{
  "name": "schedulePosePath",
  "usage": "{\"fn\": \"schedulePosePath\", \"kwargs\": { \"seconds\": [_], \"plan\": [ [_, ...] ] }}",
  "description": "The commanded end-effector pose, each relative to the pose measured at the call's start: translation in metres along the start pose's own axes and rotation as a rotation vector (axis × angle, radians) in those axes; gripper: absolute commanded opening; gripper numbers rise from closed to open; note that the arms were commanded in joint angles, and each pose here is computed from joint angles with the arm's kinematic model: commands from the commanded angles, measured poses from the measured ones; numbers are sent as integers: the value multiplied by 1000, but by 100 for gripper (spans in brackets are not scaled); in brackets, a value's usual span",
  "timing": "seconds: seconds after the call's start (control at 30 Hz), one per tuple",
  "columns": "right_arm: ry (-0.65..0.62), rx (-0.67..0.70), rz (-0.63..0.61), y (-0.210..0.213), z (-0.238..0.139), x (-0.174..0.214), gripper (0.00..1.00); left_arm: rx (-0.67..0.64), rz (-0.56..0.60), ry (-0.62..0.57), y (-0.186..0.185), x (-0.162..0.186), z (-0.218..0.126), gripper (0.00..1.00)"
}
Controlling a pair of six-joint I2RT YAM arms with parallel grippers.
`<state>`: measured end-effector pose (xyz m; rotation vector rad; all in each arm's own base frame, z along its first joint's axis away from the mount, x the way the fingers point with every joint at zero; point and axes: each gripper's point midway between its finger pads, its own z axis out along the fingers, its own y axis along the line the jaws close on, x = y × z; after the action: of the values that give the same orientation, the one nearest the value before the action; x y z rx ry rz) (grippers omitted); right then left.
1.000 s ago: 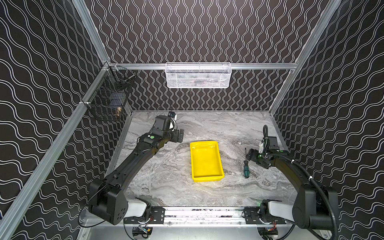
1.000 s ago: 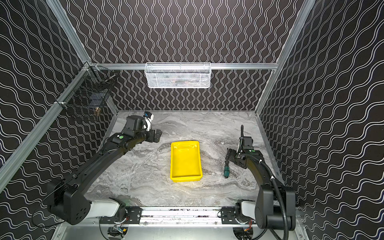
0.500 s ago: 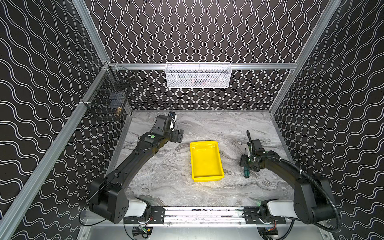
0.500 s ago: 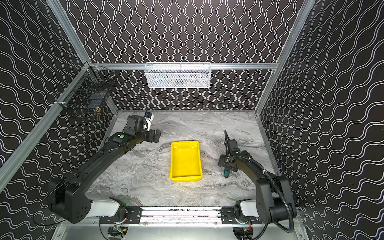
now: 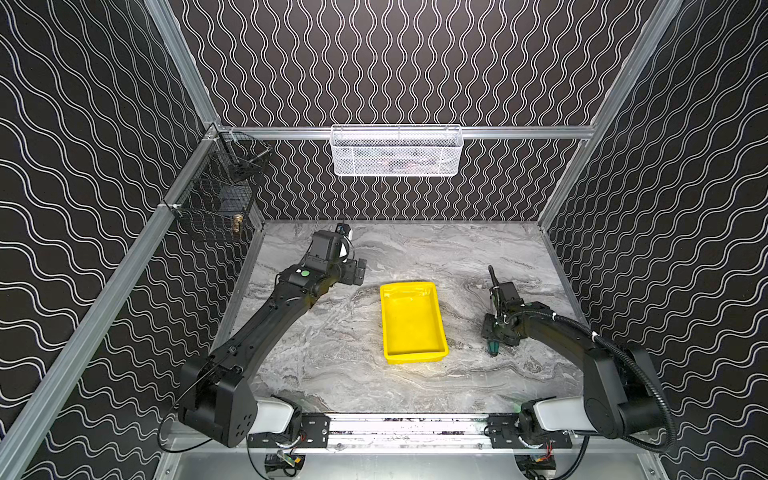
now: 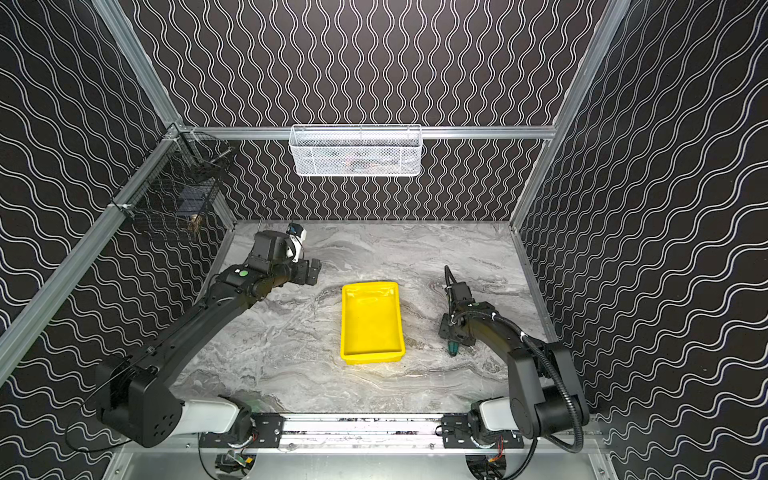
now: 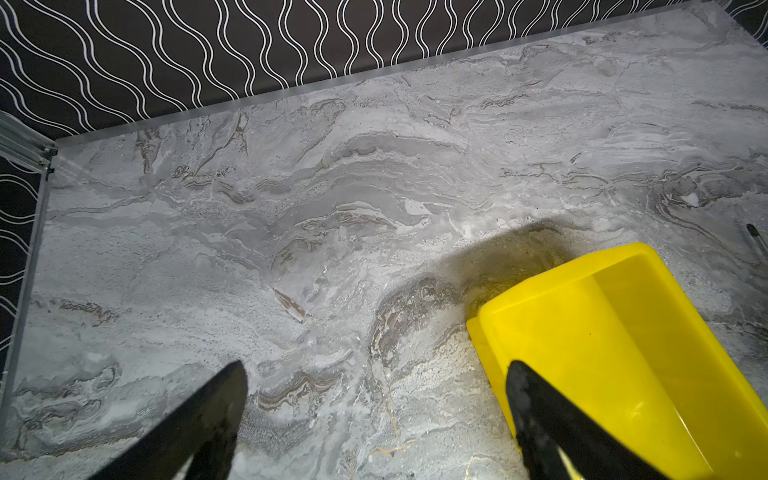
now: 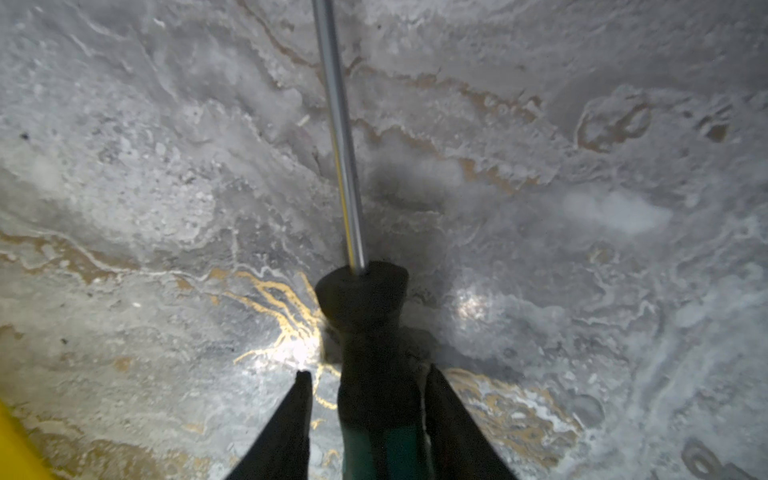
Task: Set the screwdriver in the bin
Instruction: 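Lower the right gripper over the green screwdriver handle and close it, then lift the screwdriver off the table with the right gripper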
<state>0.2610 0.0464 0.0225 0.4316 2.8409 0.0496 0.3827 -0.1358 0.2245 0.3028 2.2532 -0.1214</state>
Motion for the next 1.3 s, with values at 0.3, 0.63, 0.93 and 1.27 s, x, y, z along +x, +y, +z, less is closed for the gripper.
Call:
{"fn": "schedulePosePath", "kwargs": {
  "seconds": [0.3,0.63,0.93,1.27],
  "plan": [
    [16,9,-15,2,3,0,21,-19,8,0,4,-1,0,99],
    [-5,-9,-30,8,-5,-9,15,-31,9,15,5,2,3,99],
    [-35,-23,-42,12,-17,-19,15,-48,7,23,8,3,4,99],
    [-39,-44,-50,17,-21,-21,15,-46,4,22,8,3,3,99]
  ]
}}
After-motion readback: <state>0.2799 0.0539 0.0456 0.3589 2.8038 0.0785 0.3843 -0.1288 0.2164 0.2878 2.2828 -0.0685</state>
